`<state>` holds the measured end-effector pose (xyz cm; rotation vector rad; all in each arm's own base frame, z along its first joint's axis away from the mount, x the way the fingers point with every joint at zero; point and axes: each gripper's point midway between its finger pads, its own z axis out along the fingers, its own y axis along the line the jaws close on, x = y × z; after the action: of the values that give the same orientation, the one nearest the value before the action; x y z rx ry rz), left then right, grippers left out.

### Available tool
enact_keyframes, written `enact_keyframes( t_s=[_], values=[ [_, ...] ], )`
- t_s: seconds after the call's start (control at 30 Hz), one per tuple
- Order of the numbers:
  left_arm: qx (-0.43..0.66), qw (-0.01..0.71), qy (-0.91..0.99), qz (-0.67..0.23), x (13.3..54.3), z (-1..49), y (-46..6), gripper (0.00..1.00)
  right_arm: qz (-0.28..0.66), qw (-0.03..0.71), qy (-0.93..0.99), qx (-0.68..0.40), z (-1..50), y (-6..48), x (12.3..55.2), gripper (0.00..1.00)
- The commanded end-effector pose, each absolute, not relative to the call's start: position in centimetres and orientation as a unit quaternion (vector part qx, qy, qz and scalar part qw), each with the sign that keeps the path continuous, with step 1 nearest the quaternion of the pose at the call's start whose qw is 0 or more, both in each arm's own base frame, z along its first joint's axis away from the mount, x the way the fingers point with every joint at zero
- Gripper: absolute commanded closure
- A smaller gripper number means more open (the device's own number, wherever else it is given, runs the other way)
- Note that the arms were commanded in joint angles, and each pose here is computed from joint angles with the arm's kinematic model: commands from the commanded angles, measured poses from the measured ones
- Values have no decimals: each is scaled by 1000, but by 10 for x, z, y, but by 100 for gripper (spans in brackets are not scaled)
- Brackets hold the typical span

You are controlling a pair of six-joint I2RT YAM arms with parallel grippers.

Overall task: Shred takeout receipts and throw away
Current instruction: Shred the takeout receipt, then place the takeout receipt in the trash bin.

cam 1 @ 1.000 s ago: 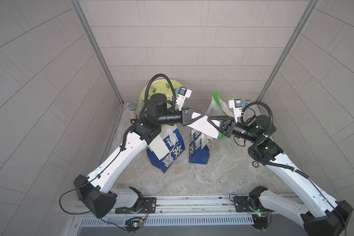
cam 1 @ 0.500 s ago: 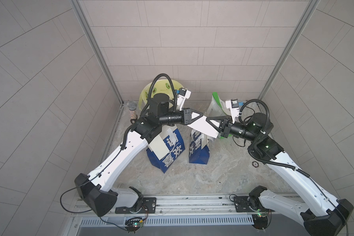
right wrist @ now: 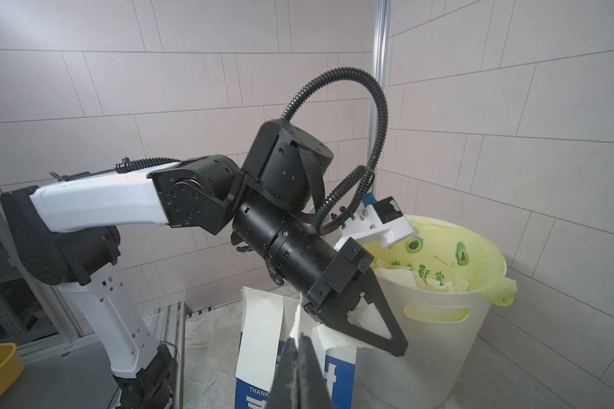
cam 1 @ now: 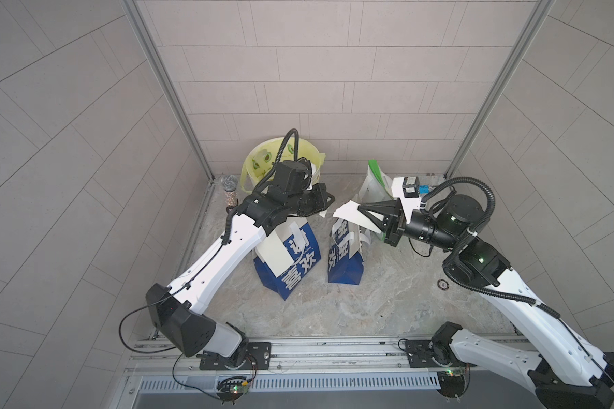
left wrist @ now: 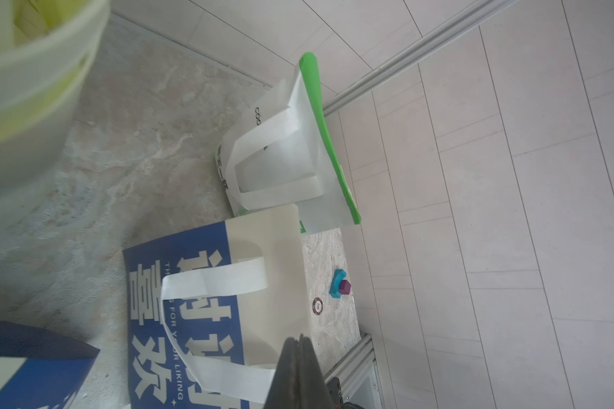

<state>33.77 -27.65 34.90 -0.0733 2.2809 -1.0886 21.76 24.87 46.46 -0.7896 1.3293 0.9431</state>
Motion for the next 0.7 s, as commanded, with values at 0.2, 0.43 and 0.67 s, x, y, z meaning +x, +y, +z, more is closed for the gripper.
enact_keyframes(
  t_s=[0.2,0.43,0.67],
  values=[
    [-19,499,820,-280,398,435,-205,100,326,702,591,-229,469,204,242,100],
    [-37,524,840,-132,482,401,-153,100,323,695,609,-202,455,198,248,100],
    [-56,498,864,-48,538,350,-128,57,312,687,628,-191,453,194,250,100]
  ],
)
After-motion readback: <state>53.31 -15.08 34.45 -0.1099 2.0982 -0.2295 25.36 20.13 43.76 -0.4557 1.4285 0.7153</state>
